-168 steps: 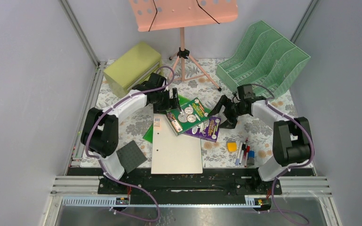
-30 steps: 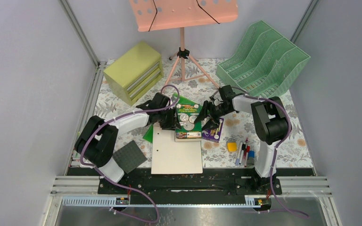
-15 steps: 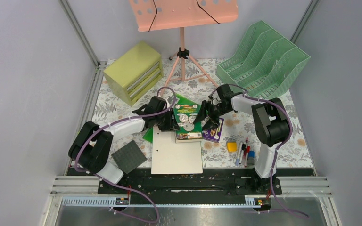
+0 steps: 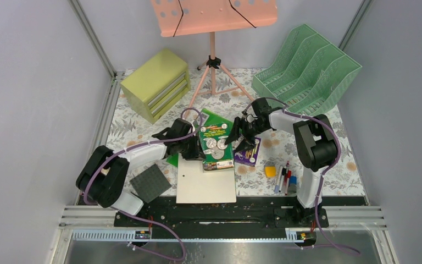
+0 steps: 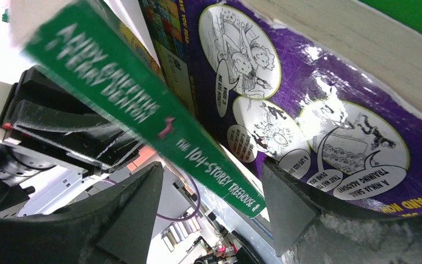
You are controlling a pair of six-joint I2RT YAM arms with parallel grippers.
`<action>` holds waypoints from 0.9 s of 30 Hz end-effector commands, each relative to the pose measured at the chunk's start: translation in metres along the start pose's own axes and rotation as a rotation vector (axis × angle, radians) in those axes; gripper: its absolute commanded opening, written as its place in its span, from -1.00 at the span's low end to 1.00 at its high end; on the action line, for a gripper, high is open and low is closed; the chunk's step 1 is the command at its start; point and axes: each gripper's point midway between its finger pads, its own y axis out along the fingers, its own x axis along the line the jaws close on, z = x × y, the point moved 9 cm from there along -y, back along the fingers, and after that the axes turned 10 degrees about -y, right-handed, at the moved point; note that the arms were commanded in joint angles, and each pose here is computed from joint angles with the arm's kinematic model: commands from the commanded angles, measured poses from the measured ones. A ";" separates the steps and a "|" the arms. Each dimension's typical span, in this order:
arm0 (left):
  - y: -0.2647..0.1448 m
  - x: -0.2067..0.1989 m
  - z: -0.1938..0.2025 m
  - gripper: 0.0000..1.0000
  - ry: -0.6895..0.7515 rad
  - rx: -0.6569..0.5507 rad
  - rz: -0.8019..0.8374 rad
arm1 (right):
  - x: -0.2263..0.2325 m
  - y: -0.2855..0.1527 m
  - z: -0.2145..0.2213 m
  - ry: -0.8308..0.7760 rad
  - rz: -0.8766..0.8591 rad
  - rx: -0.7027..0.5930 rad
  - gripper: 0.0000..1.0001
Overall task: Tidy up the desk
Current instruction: Pick up the notebook from the folder.
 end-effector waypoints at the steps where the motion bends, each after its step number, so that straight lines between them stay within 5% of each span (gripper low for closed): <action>1: 0.014 0.021 0.001 -1.00 -0.034 0.027 -0.152 | -0.010 0.009 -0.002 -0.028 0.064 -0.007 0.49; 16: 0.026 0.019 -0.004 -1.00 -0.020 0.071 -0.159 | 0.019 0.013 -0.009 -0.052 -0.238 -0.024 0.34; 27: 0.004 0.009 -0.012 -1.00 0.001 -0.030 -0.158 | 0.036 0.012 -0.004 -0.117 -0.324 -0.015 -0.61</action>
